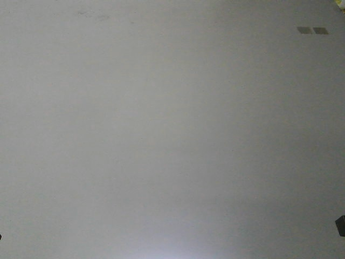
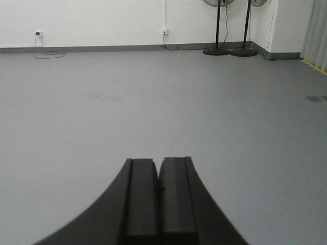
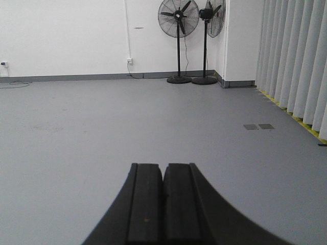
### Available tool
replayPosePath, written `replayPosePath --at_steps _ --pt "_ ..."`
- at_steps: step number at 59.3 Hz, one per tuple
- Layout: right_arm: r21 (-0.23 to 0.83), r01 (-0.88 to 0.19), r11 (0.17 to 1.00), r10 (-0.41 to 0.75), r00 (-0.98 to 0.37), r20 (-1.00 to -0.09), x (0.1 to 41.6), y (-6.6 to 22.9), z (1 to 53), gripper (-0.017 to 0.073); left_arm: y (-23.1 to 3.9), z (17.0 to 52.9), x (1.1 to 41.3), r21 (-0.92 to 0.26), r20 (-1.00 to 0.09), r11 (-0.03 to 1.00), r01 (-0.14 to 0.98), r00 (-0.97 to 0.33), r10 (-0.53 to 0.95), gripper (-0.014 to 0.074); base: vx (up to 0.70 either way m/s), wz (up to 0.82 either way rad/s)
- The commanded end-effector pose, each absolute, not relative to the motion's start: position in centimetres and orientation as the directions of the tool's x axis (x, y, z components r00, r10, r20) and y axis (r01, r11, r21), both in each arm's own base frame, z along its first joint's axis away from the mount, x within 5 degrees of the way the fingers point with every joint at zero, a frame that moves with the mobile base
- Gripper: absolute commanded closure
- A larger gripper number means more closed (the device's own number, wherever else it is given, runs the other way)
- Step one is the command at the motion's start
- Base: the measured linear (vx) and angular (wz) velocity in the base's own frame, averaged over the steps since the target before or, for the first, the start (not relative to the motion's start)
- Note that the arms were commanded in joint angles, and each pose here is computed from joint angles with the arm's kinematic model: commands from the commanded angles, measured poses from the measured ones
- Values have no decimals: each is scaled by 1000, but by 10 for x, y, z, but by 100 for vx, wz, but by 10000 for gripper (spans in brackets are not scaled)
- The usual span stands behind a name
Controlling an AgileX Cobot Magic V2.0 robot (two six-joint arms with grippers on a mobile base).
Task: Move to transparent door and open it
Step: 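Drive the base across the grey floor toward the door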
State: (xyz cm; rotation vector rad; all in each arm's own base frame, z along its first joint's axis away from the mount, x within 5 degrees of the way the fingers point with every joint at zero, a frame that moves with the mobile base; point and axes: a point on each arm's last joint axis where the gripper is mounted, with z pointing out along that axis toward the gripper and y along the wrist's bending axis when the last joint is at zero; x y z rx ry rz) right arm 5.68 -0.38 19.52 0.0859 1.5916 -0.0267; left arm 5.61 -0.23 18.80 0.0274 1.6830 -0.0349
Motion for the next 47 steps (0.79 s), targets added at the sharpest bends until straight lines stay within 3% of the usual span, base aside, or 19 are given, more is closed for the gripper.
replayPosePath --at_steps 1,47 --pt "33 74 997 28 59 -998 56 -4 199 567 -3 185 57 -18 -998 999 42 -55 -16 599 0 0" --pt "33 74 997 28 59 -998 56 -4 199 567 -3 185 57 -18 -998 999 42 -55 -16 599 1 -1"
